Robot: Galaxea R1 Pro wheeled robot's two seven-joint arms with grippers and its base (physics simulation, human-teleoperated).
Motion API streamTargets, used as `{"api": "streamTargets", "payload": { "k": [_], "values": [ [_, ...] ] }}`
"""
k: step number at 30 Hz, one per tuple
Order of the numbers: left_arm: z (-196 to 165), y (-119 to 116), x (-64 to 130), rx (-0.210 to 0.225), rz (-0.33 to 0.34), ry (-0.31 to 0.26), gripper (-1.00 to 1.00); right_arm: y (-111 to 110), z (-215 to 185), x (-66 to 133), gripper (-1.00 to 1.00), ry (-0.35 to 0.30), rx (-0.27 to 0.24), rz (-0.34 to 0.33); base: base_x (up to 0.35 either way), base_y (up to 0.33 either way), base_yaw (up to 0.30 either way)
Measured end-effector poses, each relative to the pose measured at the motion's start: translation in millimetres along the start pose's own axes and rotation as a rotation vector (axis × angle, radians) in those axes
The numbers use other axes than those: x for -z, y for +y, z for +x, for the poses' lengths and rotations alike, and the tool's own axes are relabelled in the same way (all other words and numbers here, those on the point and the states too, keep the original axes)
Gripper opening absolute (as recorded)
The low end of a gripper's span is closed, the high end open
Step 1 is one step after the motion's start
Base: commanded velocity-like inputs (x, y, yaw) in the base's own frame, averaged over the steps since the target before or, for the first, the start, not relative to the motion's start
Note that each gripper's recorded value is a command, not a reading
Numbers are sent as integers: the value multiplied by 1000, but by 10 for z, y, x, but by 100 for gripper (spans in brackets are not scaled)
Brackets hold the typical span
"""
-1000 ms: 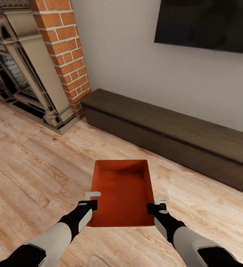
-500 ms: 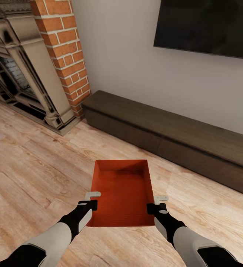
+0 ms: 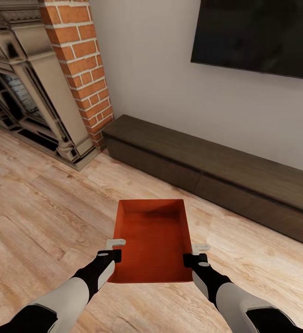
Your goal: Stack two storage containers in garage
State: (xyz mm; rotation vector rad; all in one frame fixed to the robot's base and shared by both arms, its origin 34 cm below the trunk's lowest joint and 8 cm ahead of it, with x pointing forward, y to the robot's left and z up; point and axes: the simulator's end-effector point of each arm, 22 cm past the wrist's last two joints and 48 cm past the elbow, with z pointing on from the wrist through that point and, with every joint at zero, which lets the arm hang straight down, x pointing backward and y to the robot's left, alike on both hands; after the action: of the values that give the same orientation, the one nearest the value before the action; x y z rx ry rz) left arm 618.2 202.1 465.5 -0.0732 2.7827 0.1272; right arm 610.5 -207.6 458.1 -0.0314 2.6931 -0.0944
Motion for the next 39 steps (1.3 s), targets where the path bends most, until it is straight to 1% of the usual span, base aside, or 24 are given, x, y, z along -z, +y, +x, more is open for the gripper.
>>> {"api": "streamTargets", "payload": {
  "k": [39],
  "values": [
    [-181,50,553,0,0,2,-100,-40,-231,536,-100,2,1,0,0,0,0]
  ]
}}
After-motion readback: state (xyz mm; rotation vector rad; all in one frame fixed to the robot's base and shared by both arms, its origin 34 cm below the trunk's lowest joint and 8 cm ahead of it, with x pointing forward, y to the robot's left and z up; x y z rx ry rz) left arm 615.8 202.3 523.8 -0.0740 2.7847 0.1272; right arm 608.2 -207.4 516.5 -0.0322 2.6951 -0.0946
